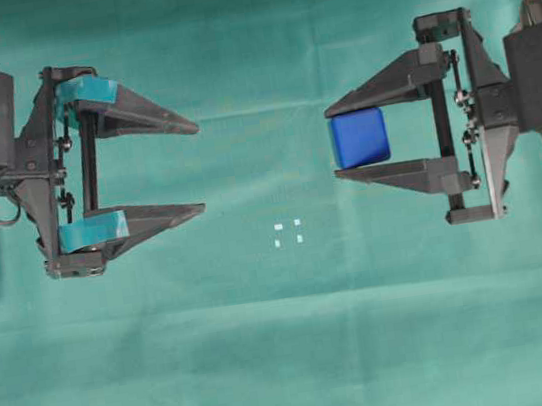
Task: Handover the blue block to the right arm after grasping it with the left arm, then place it in the designated position.
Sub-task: 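Carry the cube with the right gripper and lower it toward the table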
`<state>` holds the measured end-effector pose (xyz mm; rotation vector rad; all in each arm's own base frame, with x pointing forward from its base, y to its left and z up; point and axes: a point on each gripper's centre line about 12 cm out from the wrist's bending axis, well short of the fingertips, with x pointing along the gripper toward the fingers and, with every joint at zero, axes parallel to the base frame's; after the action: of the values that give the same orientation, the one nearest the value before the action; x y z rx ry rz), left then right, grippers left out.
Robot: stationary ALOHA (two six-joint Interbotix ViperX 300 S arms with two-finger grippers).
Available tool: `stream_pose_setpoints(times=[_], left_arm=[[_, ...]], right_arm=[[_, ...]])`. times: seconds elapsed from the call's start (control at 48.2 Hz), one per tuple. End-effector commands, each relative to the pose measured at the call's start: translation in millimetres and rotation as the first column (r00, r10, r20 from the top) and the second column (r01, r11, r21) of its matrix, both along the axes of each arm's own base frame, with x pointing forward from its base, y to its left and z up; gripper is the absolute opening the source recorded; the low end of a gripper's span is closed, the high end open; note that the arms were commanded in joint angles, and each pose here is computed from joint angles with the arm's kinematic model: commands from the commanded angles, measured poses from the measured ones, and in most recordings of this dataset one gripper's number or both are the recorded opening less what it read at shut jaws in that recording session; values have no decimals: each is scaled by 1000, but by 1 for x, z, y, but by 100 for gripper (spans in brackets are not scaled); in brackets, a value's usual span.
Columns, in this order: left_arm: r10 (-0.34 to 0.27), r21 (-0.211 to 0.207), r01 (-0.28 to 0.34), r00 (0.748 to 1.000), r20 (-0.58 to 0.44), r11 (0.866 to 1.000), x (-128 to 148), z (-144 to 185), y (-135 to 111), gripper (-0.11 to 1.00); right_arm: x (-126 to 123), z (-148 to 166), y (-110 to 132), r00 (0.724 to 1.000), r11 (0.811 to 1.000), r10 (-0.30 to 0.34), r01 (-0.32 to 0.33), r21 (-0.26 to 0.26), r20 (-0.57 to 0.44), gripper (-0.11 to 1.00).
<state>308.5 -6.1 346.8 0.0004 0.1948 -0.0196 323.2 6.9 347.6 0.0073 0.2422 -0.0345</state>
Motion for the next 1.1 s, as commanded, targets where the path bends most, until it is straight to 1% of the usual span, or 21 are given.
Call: stream_pose_setpoints(times=[0.0,0.27,0.415,0.581,0.664,0.788,0.871,0.975,1.079], left_arm=[[1,-1,-1,999,32,1000,1,10,0,100],[1,-1,-1,999,34,1000,1,11,0,100],[1,-1,-1,999,34,1000,1,11,0,100],[1,-1,-1,999,34,1000,1,11,0,100],[1,-1,-1,999,34,1000,1,11,0,100],[1,-1,-1,999,35,1000,1,12,0,100],[1,-1,-1,999,34,1000,1,11,0,100],[1,1,-1,999,34,1000,1,11,0,100],[1,1,-1,999,35,1000,1,12,0,100]], right_arm=[[-2,10,1,1000,1000,3,-3,6,30,55],[-2,10,1,1000,1000,2,-2,11,29,55],[-3,8,0,1000,1000,-8,8,15,15,55],[-5,0,0,998,998,-45,47,36,-52,55],[-5,-8,3,993,997,-60,65,40,-103,55],[-6,-20,4,978,994,-94,104,44,-187,55],[-8,-28,5,962,990,-115,132,53,-246,55],[-10,-34,6,949,987,-129,151,56,-287,55],[-11,-35,8,945,987,-128,152,60,-301,55]])
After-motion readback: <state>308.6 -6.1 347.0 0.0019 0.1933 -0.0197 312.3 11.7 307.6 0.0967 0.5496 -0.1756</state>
